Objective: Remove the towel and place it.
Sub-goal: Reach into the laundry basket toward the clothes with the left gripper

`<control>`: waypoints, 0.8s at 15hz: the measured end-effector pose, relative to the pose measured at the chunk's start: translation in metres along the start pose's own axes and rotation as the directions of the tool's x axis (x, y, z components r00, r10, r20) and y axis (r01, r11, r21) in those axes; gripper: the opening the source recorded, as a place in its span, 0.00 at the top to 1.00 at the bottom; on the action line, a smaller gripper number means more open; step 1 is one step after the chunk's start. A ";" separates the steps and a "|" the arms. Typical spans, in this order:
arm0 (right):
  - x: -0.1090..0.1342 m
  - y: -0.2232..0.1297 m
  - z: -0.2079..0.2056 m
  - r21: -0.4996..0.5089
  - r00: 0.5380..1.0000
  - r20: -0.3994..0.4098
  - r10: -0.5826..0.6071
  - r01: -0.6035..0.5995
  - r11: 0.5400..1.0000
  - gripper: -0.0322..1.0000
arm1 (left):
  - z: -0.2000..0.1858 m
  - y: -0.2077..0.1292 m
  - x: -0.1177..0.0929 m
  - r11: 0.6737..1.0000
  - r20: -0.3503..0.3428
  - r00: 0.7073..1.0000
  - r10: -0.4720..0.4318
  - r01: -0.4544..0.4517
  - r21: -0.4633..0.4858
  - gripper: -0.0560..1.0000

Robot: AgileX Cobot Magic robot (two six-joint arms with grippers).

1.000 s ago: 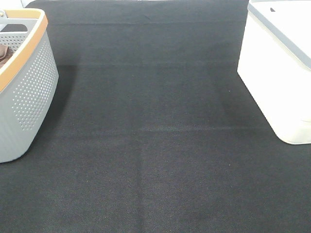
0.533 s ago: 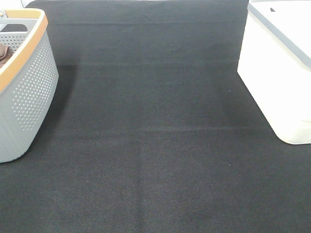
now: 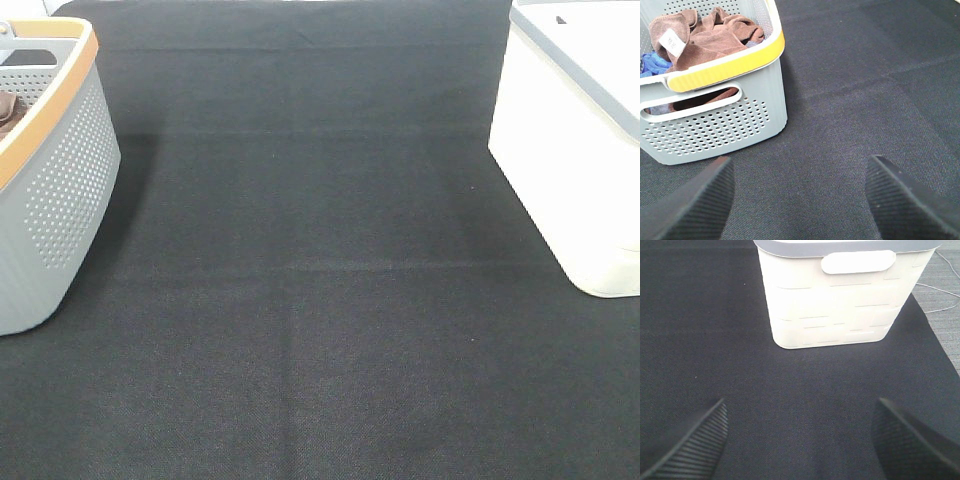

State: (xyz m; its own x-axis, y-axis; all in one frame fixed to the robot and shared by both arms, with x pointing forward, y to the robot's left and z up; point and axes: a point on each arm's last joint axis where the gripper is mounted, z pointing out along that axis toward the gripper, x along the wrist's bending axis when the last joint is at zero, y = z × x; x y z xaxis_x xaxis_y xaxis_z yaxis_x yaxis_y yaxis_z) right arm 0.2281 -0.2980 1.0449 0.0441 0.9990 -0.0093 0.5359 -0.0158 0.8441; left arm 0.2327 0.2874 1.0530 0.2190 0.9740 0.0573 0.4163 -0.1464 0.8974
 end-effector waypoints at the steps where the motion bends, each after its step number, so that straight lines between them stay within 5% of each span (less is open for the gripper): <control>1: 0.000 0.000 0.000 0.000 1.000 0.000 0.000 0.000 1.000 0.24 | 0.000 0.000 0.000 1.000 0.000 1.000 0.000 0.000 0.000 0.28; 12: 0.000 0.000 0.000 0.000 1.000 0.000 0.000 0.000 1.000 0.24 | 0.000 0.000 0.000 1.000 0.000 1.000 0.000 0.000 0.000 0.28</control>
State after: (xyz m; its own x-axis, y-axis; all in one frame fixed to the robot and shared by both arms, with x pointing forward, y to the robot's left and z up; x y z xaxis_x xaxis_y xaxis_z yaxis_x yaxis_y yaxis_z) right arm 0.2281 -0.2980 1.0449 0.0441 0.9990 -0.0093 0.5359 -0.0158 0.8441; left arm 0.2327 0.2874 1.0530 0.2190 0.9740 0.0573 0.4163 -0.1464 0.8974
